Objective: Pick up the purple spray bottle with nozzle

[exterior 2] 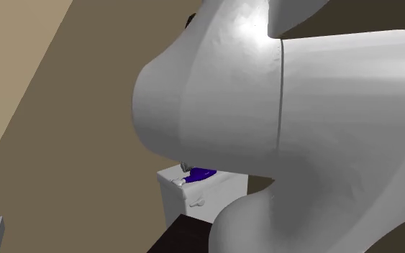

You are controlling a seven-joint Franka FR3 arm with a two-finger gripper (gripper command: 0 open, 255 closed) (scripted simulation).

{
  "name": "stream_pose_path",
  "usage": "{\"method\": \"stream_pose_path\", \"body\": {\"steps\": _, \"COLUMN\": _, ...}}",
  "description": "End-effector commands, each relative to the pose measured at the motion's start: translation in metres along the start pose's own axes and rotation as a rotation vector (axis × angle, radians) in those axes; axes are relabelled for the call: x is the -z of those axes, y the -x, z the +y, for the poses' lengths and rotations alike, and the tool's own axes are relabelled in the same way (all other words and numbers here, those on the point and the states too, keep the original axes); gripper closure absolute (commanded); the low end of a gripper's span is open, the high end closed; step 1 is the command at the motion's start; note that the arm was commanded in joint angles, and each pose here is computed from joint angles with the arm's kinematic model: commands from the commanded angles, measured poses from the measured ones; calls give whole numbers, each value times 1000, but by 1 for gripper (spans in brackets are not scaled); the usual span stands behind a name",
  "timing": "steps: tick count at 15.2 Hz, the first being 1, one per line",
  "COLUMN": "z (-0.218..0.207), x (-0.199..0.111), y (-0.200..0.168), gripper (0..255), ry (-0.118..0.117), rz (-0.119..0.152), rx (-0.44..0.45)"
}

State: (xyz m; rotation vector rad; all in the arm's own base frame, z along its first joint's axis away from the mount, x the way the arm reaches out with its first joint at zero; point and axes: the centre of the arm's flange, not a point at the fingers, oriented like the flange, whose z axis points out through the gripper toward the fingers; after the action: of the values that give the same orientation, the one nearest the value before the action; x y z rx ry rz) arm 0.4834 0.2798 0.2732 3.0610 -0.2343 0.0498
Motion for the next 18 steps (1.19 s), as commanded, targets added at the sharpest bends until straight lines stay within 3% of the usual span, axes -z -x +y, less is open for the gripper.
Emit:
{"method": "stream_pose_path", "body": {"steps": 1, "z": -18, "x": -19, "y": -8, "gripper": 0, "ry": -1, "rz": -2, "rx": -9}}
{"method": "stream_pose_path", "body": {"steps": 12, "z": -113, "x": -120, "y": -53, "gripper": 0, "ry": -10, "rz": -16, "rx": -54}}
{"method": "stream_pose_path", "body": {"steps": 18, "z": -115, "x": -146, "y": -53, "gripper": 0, "ry": -10, "rz": -16, "rx": -54}}
